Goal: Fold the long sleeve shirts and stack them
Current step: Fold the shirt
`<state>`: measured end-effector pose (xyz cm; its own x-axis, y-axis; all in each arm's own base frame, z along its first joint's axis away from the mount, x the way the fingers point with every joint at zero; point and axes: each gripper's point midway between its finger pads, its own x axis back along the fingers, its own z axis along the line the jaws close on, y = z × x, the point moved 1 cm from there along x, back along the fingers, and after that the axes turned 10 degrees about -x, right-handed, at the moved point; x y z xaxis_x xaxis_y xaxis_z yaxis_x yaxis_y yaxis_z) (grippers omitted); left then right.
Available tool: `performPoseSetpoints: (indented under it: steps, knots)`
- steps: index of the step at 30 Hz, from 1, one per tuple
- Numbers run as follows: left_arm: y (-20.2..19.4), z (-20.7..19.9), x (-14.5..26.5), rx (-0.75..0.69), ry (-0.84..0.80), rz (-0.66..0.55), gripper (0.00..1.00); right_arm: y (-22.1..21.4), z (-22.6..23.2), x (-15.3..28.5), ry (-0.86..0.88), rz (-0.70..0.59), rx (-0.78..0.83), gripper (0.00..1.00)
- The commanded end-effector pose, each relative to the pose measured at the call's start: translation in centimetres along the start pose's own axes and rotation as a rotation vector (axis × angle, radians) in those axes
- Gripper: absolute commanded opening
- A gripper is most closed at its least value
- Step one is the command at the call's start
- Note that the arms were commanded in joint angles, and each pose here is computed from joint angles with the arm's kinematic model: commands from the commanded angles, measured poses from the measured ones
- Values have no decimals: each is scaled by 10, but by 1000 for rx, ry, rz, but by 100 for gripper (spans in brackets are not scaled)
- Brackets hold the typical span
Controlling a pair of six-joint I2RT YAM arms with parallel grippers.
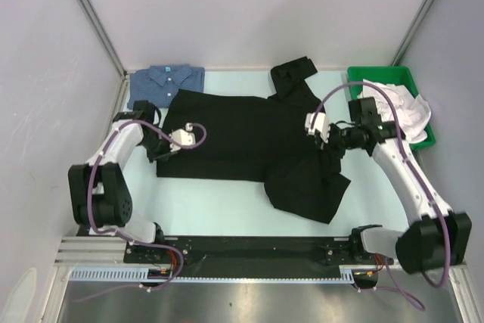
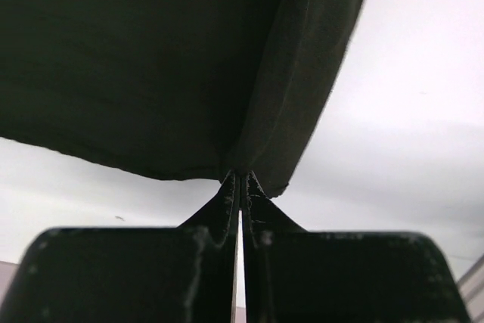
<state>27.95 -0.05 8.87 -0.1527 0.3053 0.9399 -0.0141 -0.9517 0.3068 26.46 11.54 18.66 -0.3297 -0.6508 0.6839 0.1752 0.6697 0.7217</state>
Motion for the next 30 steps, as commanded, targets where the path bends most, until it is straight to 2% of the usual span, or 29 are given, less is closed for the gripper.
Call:
performPoseSetpoints:
  steps: [1,5,14,21,28,30]
  knots:
    - [4,28,-1,71,23,-49,0,15,-24,-10,24,-31,50,0]
    - [-4,38,-17,121,-2,-37,0,-2,-41,-32,61,33,13,0]
    - [2,68,-22,184,-6,-39,0,-19,-53,-57,107,78,-76,0]
    - [-2,70,-36,236,-28,-34,0,-24,-86,-81,76,88,-136,0]
    - [-8,71,-43,252,-44,-9,0,-36,-93,-99,121,118,-151,0]
    - [-9,71,-45,263,-47,-6,5,-44,-89,-104,152,146,-168,0]
